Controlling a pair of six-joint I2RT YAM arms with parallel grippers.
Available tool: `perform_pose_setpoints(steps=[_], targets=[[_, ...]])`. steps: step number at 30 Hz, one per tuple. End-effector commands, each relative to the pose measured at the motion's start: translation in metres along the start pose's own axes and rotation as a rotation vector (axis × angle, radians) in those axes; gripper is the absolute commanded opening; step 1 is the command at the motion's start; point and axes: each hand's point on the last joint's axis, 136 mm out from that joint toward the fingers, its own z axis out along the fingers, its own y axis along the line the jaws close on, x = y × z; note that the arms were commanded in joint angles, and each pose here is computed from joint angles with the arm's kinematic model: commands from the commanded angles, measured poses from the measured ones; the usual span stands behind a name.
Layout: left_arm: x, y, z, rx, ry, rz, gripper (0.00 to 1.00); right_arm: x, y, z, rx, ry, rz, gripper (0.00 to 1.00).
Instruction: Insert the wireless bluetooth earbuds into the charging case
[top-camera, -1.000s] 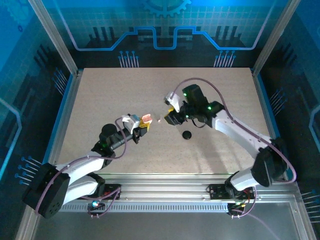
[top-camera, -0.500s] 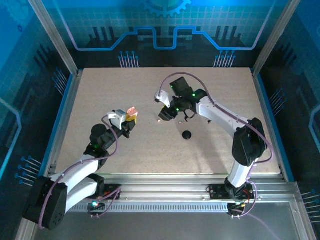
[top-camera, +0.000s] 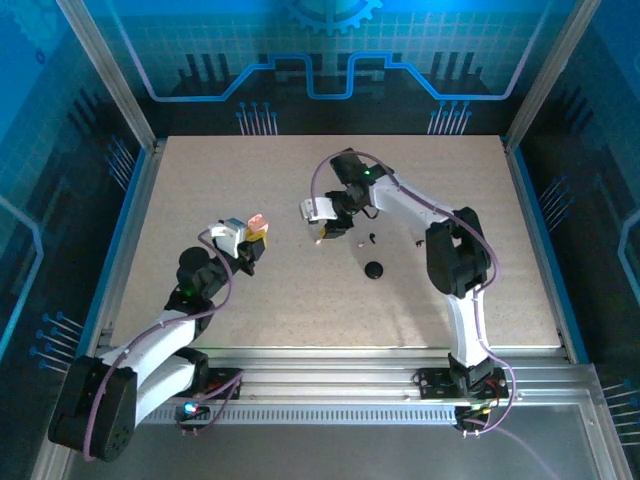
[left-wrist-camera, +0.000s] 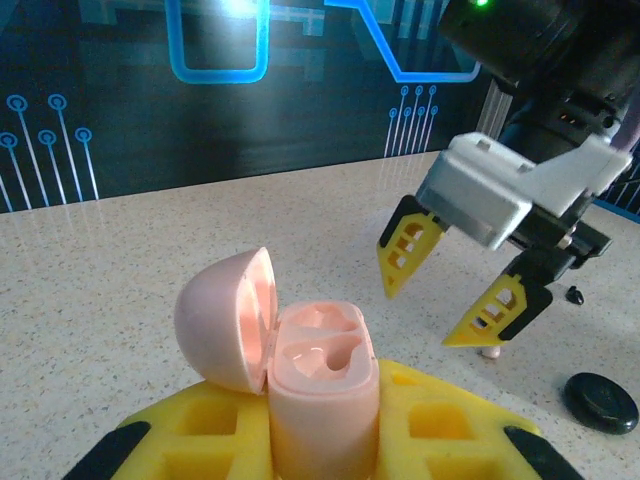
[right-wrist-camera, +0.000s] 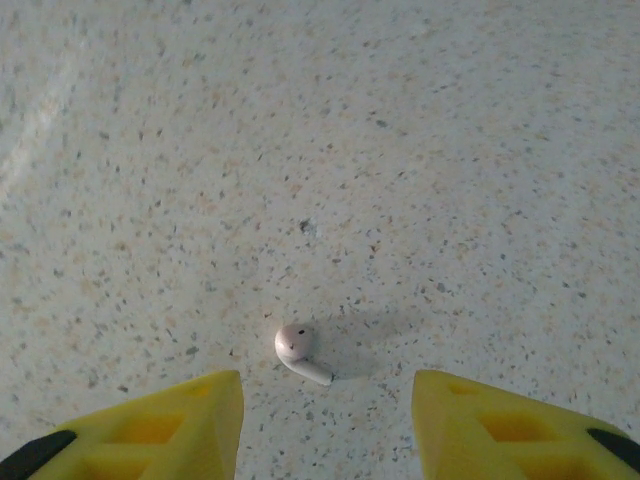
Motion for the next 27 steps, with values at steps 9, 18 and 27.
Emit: perform_pose_setpoints(steps=[9,18,27], targets=[[0.003,0.006,-0.002,-0.019,0.007,0.021,0.17,0.023,0.018,0.027,-0.18,0.057,-0.156,0.46],[-0.001,0.005,-0.004,-0.017,-0.007,0.038,0.18,0.028,0.021,0.046,-0.22,0.076,-0.221,0.46],[-0.001,0.002,-0.006,-0.003,-0.011,0.037,0.19,0.029,0.019,0.06,-0.258,0.101,-0.242,0.44]])
